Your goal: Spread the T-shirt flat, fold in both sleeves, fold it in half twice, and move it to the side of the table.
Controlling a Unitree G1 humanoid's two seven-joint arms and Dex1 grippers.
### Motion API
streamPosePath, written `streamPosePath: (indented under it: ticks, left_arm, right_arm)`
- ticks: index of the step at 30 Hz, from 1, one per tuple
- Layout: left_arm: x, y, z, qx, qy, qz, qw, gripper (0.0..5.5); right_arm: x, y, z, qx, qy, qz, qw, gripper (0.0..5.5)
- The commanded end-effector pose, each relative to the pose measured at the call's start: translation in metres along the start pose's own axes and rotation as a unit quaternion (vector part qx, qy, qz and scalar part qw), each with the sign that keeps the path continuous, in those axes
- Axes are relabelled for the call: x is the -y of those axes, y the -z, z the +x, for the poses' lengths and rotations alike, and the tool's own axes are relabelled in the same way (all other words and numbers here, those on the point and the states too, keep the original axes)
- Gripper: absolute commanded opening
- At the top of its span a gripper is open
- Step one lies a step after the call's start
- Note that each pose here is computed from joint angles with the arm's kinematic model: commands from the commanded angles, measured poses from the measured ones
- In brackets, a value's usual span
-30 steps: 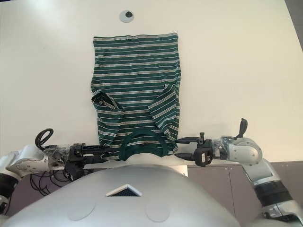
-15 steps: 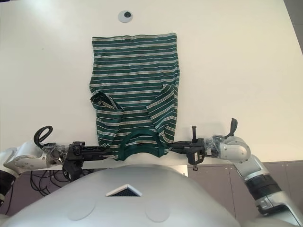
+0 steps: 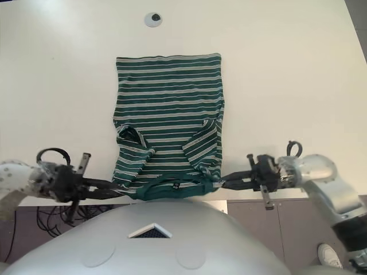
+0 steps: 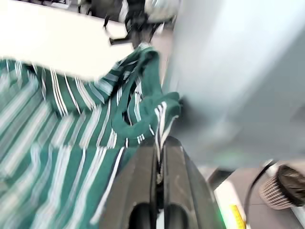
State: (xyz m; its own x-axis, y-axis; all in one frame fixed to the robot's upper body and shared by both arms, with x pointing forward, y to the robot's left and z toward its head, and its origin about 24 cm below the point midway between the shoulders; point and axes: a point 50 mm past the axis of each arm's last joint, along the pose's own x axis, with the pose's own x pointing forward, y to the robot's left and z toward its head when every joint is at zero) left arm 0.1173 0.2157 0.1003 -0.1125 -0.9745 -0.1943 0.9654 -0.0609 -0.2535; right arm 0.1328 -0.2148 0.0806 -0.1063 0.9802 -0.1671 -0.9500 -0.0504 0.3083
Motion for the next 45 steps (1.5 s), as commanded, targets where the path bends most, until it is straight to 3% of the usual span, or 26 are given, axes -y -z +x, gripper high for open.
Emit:
streamPosePath:
  ticks: [1,4,10,19,25,30,38,41,43,45]
  left_arm:
    - [-0.027,-0.012,-0.004,0.014,-0.044,0.035,0.998,0.01]
    - [-0.063,-0.012,-0.006,0.005,-0.113,0.077,0.991,0.01]
    - [-0.154,0.009,-0.027,-0.047,-0.323,0.109,0.939,0.01]
    - [-0.214,0.001,-0.025,-0.081,-0.427,0.118,0.893,0.01]
    - [-0.229,-0.004,-0.014,-0.085,-0.44,0.115,0.887,0.01]
    - [-0.235,-0.007,-0.015,-0.085,-0.458,0.104,0.879,0.81]
    - [-0.243,-0.029,-0.034,-0.056,-0.555,0.146,0.817,1.89]
    - [-0.235,-0.047,-0.022,0.041,-0.505,0.203,0.838,1.89]
    - [-0.218,-0.049,0.0,0.1,-0.405,0.236,0.878,1.89]
    - [-0.197,-0.041,0.021,0.11,-0.305,0.246,0.913,1.89]
  right_arm:
    - [0.017,-0.018,-0.002,-0.005,0.031,-0.024,0.999,0.0]
    - [0.042,-0.023,-0.003,-0.009,0.092,-0.046,0.995,0.0]
    - [0.124,-0.028,0.0,-0.005,0.271,-0.08,0.959,0.0]
    - [0.191,-0.047,0.008,-0.011,0.394,-0.112,0.912,0.0]
    - [0.209,-0.04,0.018,-0.032,0.408,-0.098,0.907,0.0]
    - [0.219,-0.04,0.019,-0.033,0.435,-0.092,0.895,0.91]
    - [0.224,-0.047,0.01,-0.02,0.478,-0.114,0.871,2.31]
    - [0.219,-0.057,0.015,0.006,0.458,-0.177,0.871,2.31]
    - [0.212,-0.059,0.021,0.005,0.428,-0.231,0.874,2.31]
    - [0.206,-0.058,0.027,0.001,0.396,-0.267,0.878,2.31]
